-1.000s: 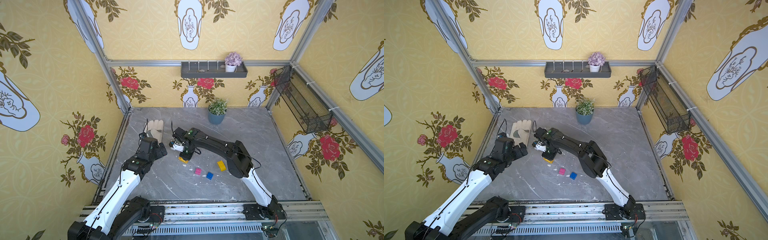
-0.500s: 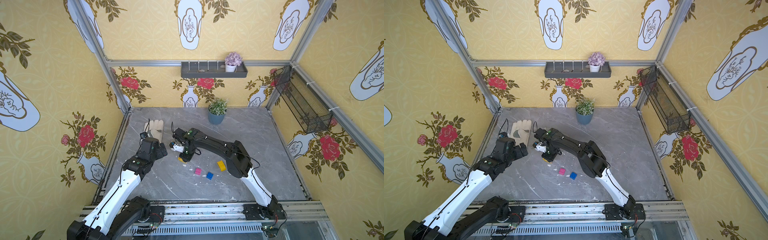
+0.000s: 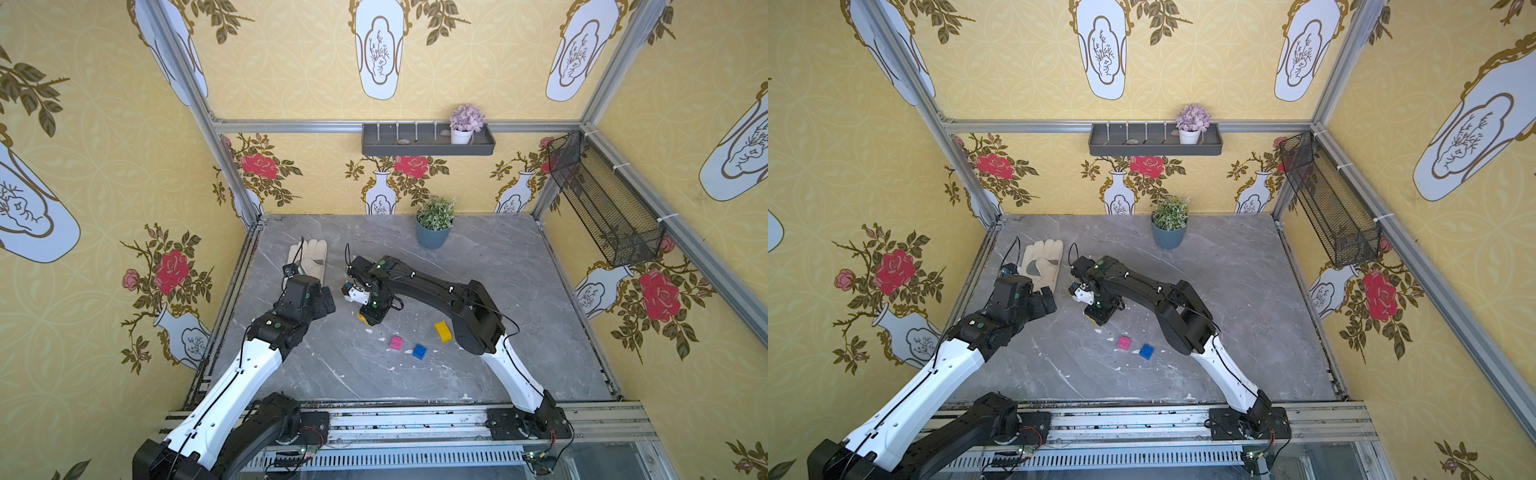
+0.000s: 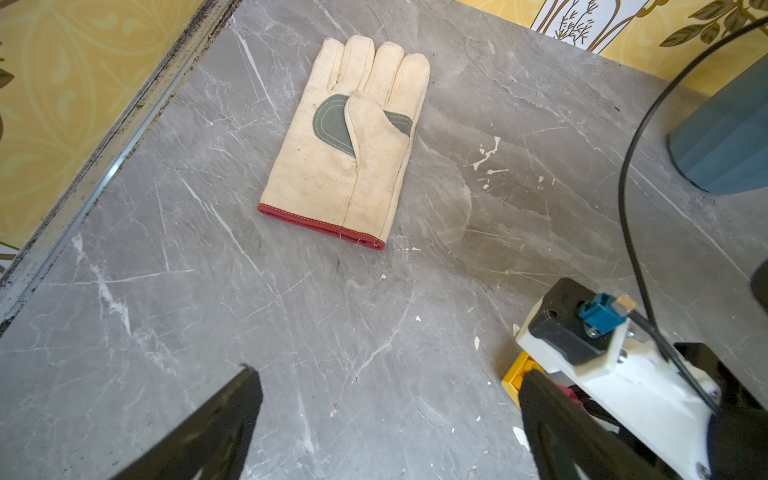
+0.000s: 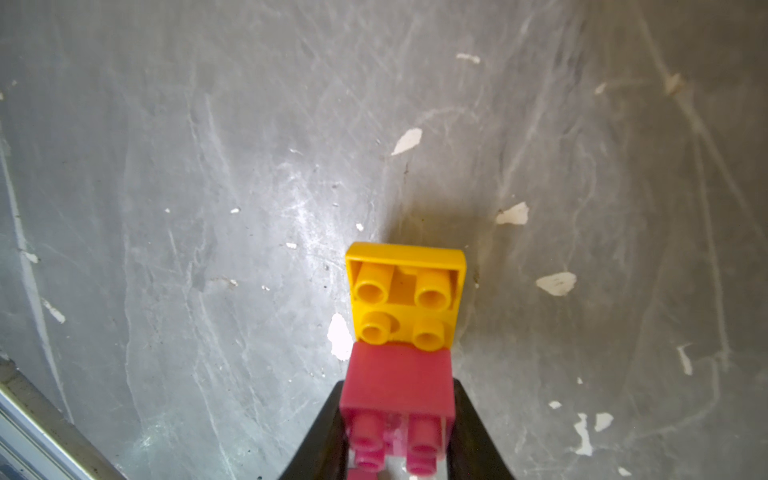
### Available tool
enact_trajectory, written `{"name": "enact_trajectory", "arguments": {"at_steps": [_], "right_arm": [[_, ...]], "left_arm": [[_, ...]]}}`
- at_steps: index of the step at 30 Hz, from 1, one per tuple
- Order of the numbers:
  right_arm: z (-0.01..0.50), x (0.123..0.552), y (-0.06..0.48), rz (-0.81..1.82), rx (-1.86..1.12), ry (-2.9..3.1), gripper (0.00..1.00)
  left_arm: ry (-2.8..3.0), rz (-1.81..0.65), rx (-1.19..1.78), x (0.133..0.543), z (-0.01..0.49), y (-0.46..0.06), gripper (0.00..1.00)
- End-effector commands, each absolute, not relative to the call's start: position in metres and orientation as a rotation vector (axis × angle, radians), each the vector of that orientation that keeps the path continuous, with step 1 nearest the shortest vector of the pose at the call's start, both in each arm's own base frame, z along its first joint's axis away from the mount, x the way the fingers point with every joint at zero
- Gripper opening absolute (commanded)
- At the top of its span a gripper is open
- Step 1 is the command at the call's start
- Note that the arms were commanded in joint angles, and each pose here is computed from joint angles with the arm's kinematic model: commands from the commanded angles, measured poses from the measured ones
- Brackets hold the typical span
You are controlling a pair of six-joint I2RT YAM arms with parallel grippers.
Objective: Assemble the letter s with lego
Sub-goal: Assemble the lego brick with the lego brick.
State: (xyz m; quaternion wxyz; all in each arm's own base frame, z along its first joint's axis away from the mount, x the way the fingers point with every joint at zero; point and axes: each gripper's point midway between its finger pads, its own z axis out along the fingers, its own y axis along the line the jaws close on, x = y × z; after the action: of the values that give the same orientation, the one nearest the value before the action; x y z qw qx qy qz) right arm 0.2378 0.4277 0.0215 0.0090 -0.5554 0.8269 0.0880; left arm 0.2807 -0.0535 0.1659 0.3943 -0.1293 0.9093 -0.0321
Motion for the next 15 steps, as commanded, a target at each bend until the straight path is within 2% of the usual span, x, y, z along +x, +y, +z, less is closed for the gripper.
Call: {"name": "enact_trajectory", "arguments": {"at_steps": [1, 7, 15], "right_arm": [[-0.004, 0.236, 0.418, 0.197, -1.730, 2.655, 0.24], [-0.007, 0.238, 0.416, 0.159, -1.721, 2.673, 0.23], [0.026, 0.253, 0.412, 0.149, -1.619, 2.661, 0.23]], "left_arm": [[2.303, -0.064, -0.321, 0.281, 0.167, -0.052, 0.99], [2.306, -0.056, -0.314, 0.280, 0.167, -0.052, 0.99], [2.302, -0.059, -0.308, 0.282, 0.169, -0.054, 0.99]]}}
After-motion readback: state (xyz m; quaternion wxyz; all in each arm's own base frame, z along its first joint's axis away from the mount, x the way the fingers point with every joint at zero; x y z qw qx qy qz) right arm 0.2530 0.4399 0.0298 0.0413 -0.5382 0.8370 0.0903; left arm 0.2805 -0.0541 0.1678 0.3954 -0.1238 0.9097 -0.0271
